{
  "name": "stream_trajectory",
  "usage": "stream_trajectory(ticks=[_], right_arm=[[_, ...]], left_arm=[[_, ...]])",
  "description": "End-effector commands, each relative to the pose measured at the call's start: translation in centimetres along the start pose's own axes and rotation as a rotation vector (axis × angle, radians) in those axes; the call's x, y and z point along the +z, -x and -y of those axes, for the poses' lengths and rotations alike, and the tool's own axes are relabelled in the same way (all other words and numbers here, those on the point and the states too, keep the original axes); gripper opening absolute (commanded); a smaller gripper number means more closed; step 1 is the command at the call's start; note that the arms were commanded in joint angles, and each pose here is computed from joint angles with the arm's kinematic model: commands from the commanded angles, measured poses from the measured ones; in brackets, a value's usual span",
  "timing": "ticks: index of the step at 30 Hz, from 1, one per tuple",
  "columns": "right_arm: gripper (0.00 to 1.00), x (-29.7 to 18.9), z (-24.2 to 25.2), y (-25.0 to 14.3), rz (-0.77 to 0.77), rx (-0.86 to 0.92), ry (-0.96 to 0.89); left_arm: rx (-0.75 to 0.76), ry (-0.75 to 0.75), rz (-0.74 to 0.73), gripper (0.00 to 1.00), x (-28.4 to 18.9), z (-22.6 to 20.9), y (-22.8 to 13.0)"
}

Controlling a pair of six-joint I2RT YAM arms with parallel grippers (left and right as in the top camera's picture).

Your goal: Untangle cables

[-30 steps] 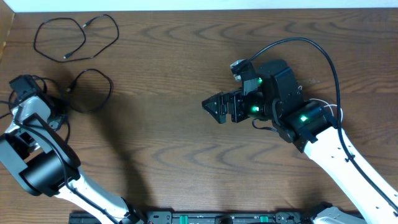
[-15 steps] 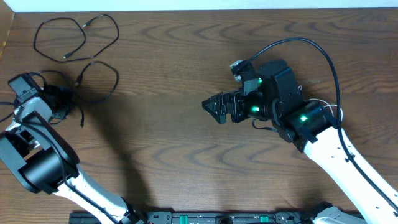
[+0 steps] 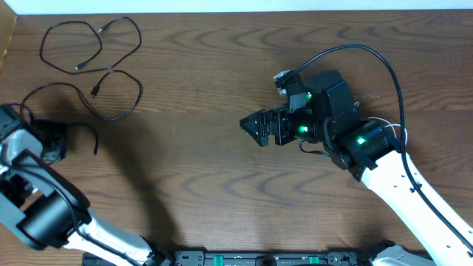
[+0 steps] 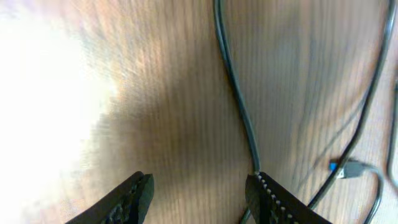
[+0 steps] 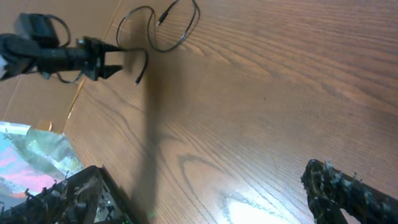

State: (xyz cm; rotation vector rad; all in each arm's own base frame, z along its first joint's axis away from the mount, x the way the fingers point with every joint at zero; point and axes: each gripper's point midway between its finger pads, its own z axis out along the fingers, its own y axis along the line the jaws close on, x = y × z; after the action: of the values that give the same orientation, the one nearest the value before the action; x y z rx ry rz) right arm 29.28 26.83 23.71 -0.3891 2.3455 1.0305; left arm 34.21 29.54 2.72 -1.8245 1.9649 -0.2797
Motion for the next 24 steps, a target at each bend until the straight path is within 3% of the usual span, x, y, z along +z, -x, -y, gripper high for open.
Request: stream_trajectory(ticks=[1, 8, 12, 17, 20, 24], right_arm=[[0.99, 0.1, -0.2, 0.1, 0.007, -0.004, 0.005], [0.99, 0.1, -0.3, 0.3, 0.012, -0.006, 0.007], [0.99, 0.1, -0.3, 0.4, 0.019, -0.010, 0.011], [0.99, 0.1, -0.2, 0.0, 0.003, -0.002, 0.004], [0.99, 0.1, -0.1, -0.2, -0.004, 0.002, 0.000], [0.99, 0.1, -0.1, -0.1, -0.004, 0.002, 0.000]], left_arm=[[0.036, -0.041, 0.101, 0.54, -3.8, 2.3, 1.4], [0.179, -0.276, 0.082, 0.54, -6.6, 10.3, -2.0], [0.393, -0.351, 0.065, 0.54, -6.3, 14.7, -6.7], [0.712, -0.211, 0.191, 0.54, -4.3, 16.6, -11.3], [0.807, -0.109, 0.271, 0.54, -3.0, 16.7, -12.8], [0.912, -0.092, 0.229, 0.55, 0.0, 16.7, -16.0]])
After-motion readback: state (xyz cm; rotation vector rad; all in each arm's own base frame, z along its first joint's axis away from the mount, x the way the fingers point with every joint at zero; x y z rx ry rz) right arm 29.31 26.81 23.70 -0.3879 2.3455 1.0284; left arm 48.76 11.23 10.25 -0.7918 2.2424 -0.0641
